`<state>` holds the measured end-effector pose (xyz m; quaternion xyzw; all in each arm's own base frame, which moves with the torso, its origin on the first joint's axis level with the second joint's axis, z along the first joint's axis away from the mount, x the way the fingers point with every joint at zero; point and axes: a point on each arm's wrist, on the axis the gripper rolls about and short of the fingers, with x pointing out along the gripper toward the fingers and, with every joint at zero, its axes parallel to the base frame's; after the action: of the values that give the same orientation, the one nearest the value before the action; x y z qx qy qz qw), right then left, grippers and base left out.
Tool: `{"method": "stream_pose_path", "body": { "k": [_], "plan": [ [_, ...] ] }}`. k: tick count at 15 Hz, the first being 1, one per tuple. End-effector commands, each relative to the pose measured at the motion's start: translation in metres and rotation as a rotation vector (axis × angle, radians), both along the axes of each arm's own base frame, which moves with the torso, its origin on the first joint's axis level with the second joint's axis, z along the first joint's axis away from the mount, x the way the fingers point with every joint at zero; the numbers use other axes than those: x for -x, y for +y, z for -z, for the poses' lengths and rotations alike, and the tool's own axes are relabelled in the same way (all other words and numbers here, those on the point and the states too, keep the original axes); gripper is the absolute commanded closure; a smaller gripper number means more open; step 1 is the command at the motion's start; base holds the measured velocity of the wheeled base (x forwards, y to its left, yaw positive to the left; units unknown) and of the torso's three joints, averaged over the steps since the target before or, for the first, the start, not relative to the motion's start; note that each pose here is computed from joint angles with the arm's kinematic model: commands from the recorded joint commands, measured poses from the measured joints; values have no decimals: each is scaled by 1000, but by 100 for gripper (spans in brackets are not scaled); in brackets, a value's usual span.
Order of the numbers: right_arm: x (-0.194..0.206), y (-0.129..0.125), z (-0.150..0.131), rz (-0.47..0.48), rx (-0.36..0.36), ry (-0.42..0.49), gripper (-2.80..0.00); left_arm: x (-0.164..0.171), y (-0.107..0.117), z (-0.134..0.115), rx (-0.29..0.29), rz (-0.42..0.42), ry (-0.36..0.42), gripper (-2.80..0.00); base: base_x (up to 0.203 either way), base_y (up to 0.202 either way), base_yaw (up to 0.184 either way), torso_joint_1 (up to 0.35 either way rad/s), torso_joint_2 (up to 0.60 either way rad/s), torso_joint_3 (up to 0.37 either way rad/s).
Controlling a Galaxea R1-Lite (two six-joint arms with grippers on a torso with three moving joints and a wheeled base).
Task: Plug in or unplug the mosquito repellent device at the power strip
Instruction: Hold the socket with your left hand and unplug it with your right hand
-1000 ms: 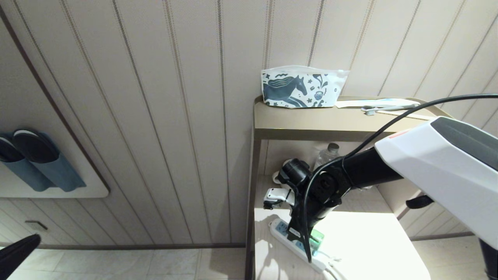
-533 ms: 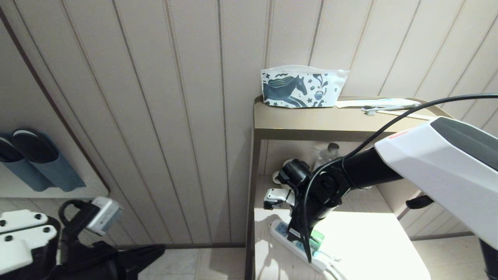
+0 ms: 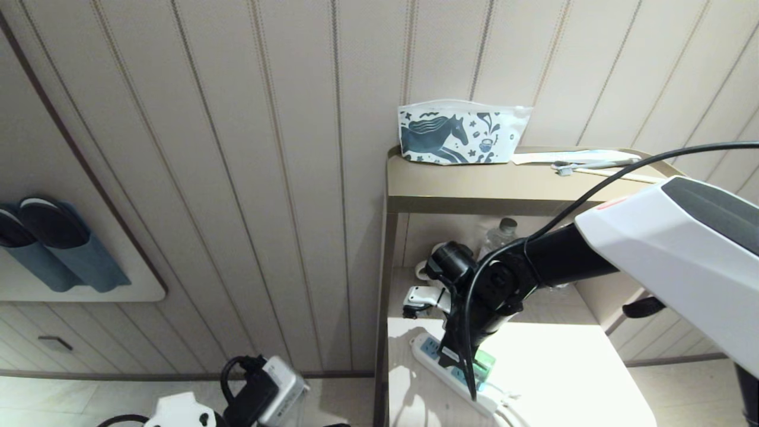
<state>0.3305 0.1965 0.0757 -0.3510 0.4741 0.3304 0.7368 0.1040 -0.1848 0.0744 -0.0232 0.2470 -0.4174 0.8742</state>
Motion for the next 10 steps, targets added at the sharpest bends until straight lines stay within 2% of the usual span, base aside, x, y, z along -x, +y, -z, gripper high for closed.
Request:
{"method": "stream_pose_path", "body": {
  "k": [1, 2, 3, 5, 8, 10],
  "plan": [
    [0, -1, 0, 0, 2, 1, 0, 12, -29, 43, -103, -16, -14, 0, 0, 0, 0, 0, 0, 0],
    [-1, -3, 1, 5, 3, 4, 0, 25, -40, 57, -126, -12, -36, 0, 0, 0, 0, 0, 0, 0],
    [-1, -3, 2, 6, 4, 7, 0, 42, -49, 64, -124, 5, -67, 0, 0, 0, 0, 0, 0, 0],
    [-1, -3, 3, 6, 0, 11, 0, 50, -63, 78, -124, -9, -97, 0, 0, 0, 0, 0, 0, 0],
    [-1, -3, 5, 4, -4, 9, 0, 45, -93, 81, -48, -48, -136, 0, 0, 0, 0, 0, 0, 0],
    [-1, -3, 4, 3, -10, 5, 0, 41, -110, 85, -36, -41, -174, 0, 0, 0, 0, 0, 0, 0]
  ]
}}
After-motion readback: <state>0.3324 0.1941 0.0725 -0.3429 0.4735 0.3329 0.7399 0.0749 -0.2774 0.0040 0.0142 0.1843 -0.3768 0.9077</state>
